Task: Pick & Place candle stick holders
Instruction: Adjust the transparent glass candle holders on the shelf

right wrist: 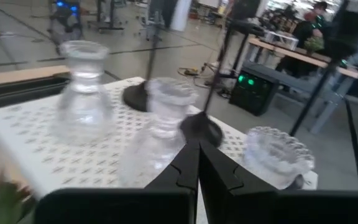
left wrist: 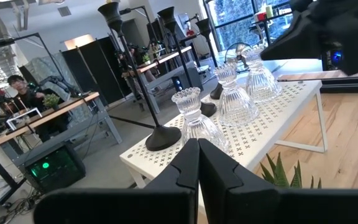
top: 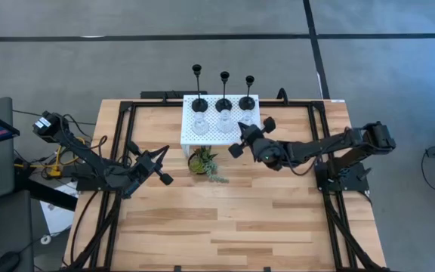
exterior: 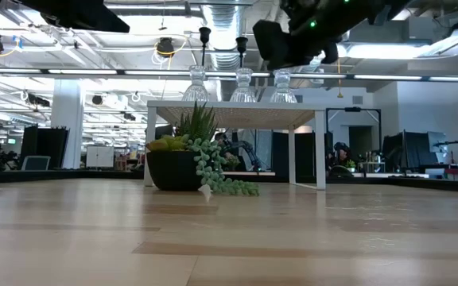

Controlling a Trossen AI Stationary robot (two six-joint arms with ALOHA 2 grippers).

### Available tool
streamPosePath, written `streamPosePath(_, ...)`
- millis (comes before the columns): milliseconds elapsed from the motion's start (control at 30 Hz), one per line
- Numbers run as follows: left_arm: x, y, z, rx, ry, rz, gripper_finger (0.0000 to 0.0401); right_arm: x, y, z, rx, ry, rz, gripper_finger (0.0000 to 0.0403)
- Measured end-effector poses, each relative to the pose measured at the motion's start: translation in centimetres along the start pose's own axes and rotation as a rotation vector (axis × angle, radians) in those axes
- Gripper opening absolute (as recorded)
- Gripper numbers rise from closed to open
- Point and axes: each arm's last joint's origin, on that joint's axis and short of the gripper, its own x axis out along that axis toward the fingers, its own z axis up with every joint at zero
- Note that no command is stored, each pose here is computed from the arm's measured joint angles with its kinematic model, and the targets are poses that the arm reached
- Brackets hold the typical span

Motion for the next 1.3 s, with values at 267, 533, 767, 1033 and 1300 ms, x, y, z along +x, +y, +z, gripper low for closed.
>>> streamPosePath(267,0.00,0.00,0.00,0.000,0.000,0.000,0.0004,0.87,-0.69,-0.22,0.039,0.021,-0.040,0.0000)
streamPosePath(533,0.00,0.00,0.00,0.000,0.000,0.000,0.0004,0.72,-0.90,-0.67,0.037,0.037,-0.121,0.0000)
streamPosePath(767,0.00,0.00,0.00,0.000,0.000,0.000,0.0004,0.55,-0.93,-0.78,0.036,0.034,-0.163,0.0000)
streamPosePath(1033,0.00,0.00,0.00,0.000,0.000,0.000,0.0004,0.55,-0.96,-0.87,0.054,0.037,-0.167,0.0000)
streamPosePath(1300,0.00,0.00,0.00,0.000,0.000,0.000,0.0004,0.29,-0.77,-1.02,0.043,0.044,-0.154,0.0000)
